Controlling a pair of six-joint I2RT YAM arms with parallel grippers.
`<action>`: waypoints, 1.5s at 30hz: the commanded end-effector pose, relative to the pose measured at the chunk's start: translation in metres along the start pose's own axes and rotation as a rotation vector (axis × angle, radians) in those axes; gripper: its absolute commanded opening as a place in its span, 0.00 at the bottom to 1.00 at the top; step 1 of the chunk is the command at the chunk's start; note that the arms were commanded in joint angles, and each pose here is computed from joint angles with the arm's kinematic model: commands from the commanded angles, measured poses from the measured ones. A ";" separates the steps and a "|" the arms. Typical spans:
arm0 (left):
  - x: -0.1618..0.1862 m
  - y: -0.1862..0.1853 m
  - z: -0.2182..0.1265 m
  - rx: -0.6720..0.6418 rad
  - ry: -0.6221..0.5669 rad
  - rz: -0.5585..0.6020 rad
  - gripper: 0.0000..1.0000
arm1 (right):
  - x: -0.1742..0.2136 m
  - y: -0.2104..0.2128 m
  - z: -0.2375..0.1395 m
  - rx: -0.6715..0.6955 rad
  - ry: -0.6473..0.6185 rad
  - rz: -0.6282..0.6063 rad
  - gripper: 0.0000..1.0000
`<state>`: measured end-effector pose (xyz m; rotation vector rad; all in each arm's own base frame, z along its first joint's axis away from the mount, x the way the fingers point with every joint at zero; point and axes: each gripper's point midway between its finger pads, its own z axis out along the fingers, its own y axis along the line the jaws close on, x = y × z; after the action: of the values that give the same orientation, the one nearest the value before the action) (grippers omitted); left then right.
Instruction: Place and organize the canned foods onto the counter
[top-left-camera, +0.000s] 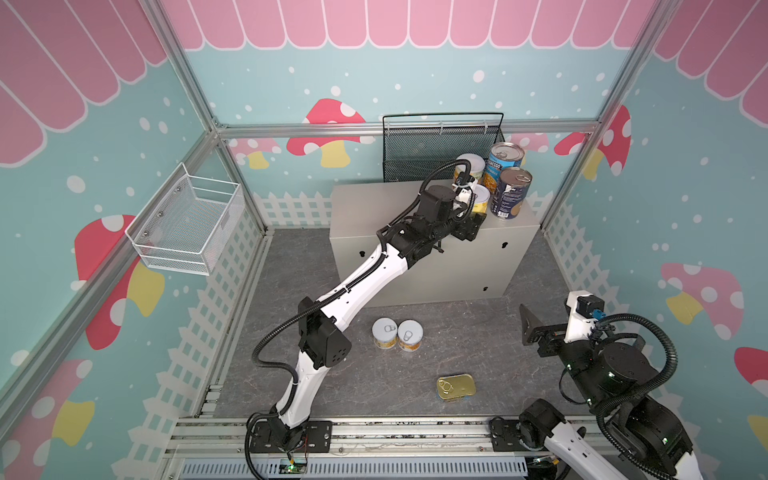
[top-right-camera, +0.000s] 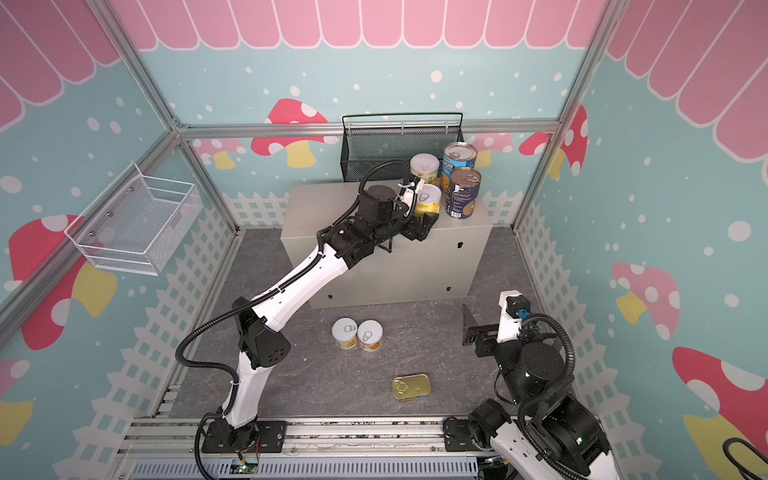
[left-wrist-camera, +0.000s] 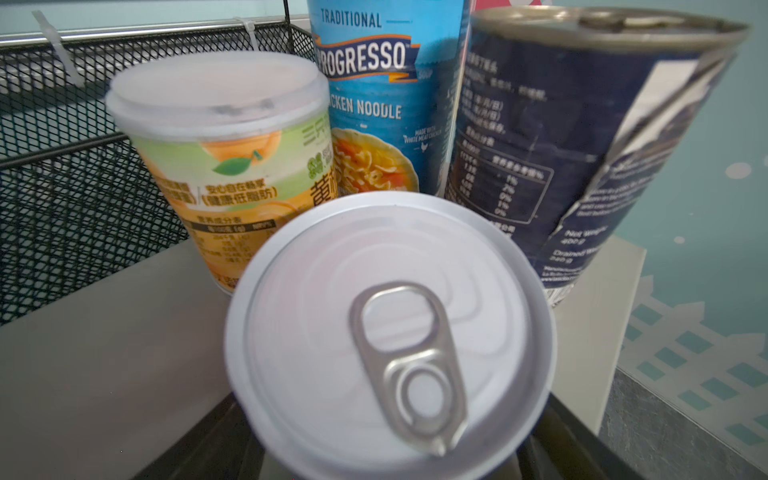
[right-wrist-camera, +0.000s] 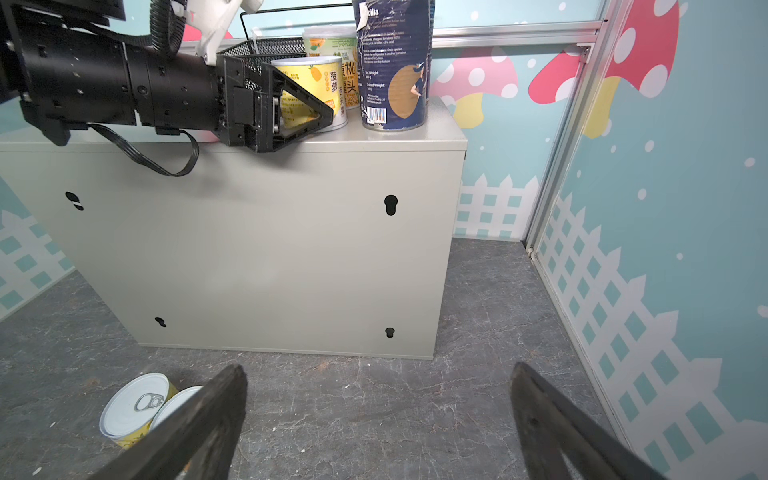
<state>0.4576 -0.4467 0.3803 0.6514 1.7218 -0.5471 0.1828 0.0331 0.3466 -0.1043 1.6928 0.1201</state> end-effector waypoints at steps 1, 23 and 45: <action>0.006 -0.006 -0.003 0.016 0.033 0.005 0.92 | 0.003 -0.003 -0.002 0.010 -0.004 0.012 1.00; 0.063 0.029 -0.192 -0.144 0.090 -0.013 0.99 | 0.025 0.026 0.024 -0.089 0.078 -0.020 0.99; 0.019 0.049 -0.206 -0.266 0.019 0.032 0.99 | 0.038 0.061 0.053 -0.206 0.140 -0.012 0.99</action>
<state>0.3243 -0.2574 0.3942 0.4698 1.8059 -0.3279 0.2248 0.1023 0.3002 -0.3032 1.8345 0.2618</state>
